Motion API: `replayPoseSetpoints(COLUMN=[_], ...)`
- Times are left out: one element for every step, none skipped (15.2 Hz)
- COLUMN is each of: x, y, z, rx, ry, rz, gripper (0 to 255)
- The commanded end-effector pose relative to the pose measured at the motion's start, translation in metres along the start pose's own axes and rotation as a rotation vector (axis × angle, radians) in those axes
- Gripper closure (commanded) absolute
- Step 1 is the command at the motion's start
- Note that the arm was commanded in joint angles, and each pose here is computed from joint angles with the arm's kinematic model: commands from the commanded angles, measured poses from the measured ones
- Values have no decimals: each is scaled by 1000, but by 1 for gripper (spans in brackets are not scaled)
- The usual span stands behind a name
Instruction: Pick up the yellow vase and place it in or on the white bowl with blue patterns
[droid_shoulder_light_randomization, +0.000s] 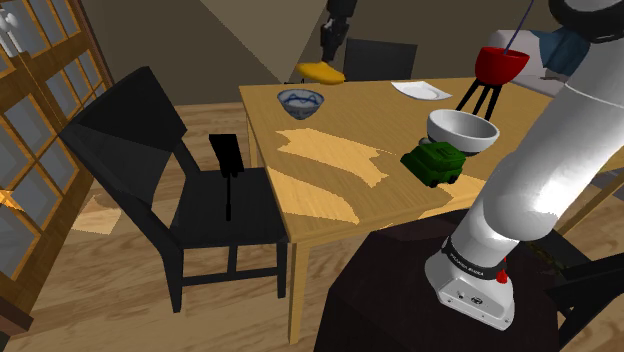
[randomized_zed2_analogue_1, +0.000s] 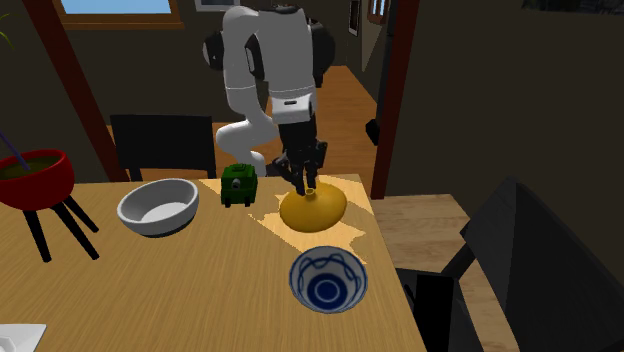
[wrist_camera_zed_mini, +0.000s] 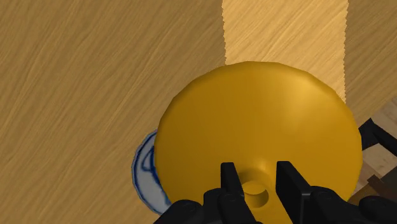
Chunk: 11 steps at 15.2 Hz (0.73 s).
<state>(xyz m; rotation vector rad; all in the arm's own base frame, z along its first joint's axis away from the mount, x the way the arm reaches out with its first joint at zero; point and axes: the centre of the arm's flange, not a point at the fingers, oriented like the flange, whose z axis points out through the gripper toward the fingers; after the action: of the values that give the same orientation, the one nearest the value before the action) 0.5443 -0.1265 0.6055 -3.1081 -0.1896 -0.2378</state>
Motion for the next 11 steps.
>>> replayPoseSetpoints(x=[26, 38, 50, 62, 74, 86, 97, 102, 101, 100, 100], y=[7, 12, 18, 23, 28, 34, 39, 41, 42, 42, 42], z=[-3, -4, -6, -7, -8, -9, -10, -11, -6, 0, 5], rx=[0, 0, 0, 0, 0, 0, 0, 0, 0, 0, 0], ry=[1, 1, 1, 1, 1, 1, 1, 1, 1, 1, 1], rz=[-1, -1, -1, -1, -1, -1, -1, -1, -1, -1, -1], gripper=[255, 255, 255, 255, 255, 255, 255, 255, 255, 255, 255])
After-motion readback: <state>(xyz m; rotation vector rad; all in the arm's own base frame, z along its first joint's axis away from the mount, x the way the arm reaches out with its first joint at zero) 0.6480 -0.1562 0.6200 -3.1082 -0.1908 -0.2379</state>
